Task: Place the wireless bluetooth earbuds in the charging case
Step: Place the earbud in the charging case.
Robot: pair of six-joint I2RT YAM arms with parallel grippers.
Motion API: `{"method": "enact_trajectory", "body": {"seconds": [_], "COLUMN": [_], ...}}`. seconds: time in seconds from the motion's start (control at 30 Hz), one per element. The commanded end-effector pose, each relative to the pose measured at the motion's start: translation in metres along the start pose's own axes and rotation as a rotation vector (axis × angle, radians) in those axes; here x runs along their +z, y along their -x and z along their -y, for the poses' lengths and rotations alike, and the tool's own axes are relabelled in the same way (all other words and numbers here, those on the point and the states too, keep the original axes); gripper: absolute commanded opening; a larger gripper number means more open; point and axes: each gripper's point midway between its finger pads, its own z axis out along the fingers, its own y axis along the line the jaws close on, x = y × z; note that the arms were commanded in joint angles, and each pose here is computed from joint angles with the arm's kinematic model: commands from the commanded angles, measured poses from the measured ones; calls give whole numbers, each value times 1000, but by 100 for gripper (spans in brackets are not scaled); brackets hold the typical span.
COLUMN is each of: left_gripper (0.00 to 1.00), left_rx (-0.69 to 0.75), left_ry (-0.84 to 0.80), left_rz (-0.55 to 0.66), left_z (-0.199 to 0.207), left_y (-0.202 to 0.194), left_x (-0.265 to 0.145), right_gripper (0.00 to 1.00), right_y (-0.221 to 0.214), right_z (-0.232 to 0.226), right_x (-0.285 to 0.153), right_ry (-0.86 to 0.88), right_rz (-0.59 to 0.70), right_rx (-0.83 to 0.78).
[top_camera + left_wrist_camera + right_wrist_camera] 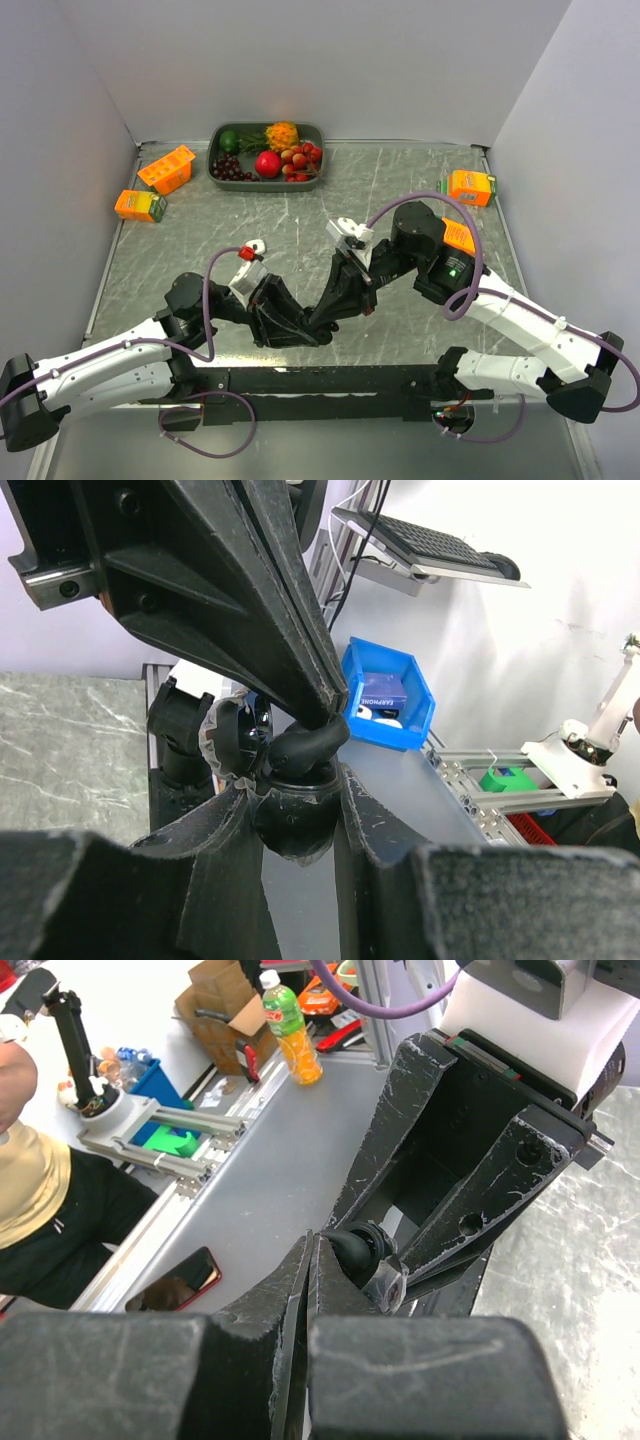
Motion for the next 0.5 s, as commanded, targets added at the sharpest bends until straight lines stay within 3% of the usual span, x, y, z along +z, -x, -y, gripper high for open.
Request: {"method": "enact_trajectory", "body": {"seconds": [0.0, 0.17, 0.47], "left_gripper": [1, 1, 1], "left_rx": [152, 143, 137], "left_ry": [-92, -80, -66], "left_rz": [99, 95, 89], "left_z": [29, 26, 23], "left_y": [42, 40, 37], "left_x": [3, 4, 4], "right_gripper": [8, 23, 35], "right_y": [2, 4, 12], "right_z": [11, 15, 17], "right_x": [-1, -2, -4], "right_ry": [-72, -99, -130], "right_rz": [-7, -3, 10], "right_rx": [-11, -10, -22]}}
